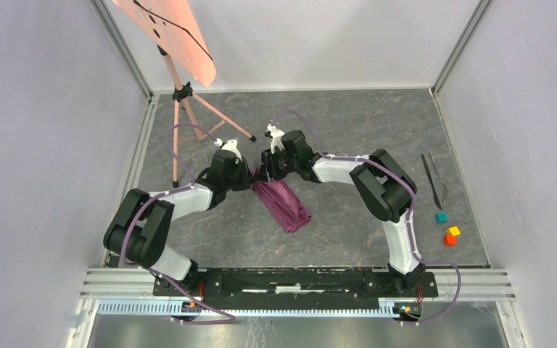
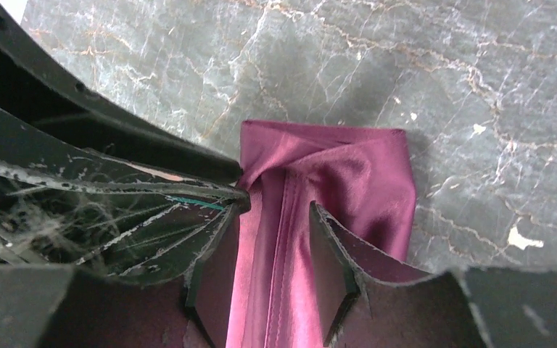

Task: Fold the napkin into a case and place the utensils inside
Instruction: Stuff the top corner of the smaller-rectangle-folded napkin into the folded napkin.

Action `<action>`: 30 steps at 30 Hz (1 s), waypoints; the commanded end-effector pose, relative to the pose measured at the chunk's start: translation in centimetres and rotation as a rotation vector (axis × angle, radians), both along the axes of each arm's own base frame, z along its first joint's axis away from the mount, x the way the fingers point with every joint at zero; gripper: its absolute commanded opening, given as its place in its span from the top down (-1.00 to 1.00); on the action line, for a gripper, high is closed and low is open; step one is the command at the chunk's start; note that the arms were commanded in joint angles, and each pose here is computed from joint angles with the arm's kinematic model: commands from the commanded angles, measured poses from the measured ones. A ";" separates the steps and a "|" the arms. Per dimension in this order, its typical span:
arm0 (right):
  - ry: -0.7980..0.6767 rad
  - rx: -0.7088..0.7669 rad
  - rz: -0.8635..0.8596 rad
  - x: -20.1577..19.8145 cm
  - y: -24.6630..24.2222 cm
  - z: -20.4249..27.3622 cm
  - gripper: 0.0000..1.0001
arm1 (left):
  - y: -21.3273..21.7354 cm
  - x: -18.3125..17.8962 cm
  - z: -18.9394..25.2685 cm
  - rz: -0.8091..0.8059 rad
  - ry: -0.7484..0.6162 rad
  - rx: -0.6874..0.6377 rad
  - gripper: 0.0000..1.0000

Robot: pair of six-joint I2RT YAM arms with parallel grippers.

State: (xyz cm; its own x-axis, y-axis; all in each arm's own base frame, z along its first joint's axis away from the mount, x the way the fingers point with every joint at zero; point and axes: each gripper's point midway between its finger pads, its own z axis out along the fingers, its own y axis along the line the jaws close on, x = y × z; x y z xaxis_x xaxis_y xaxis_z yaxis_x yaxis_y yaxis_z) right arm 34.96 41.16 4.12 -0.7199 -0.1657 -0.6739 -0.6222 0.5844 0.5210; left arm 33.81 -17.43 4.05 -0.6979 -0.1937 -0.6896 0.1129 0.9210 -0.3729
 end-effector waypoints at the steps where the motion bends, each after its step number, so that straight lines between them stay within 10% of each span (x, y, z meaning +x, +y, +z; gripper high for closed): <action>1: -0.038 0.041 0.016 -0.2 -0.4 2.3 0.08 | -0.5 -0.4 2.7 0.025 -0.024 -0.084 0.26; 8: -0.013 0.036 0.023 -0.5 -0.4 0.9 0.34 | 3.2 -1.7 3.2 0.230 0.071 -0.161 -0.15; 21: 0.049 0.053 0.027 -0.5 2.5 -0.7 0.71 | 1.2 -1.1 -2.9 0.233 0.245 -0.255 0.34; 30: 0.052 0.079 0.022 -0.6 2.3 0.3 0.72 | 2.0 -1.8 -3.0 0.232 0.229 -0.198 0.35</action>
State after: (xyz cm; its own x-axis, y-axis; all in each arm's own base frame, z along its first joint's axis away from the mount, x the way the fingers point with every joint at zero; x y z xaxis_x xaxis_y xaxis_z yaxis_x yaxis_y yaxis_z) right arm 34.69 43.14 2.48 -0.7664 -0.1449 -0.6259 -0.5821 0.5688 0.5810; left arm 33.70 -16.22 2.17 -0.7269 -0.5079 -0.4622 -0.1755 0.7881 -0.5900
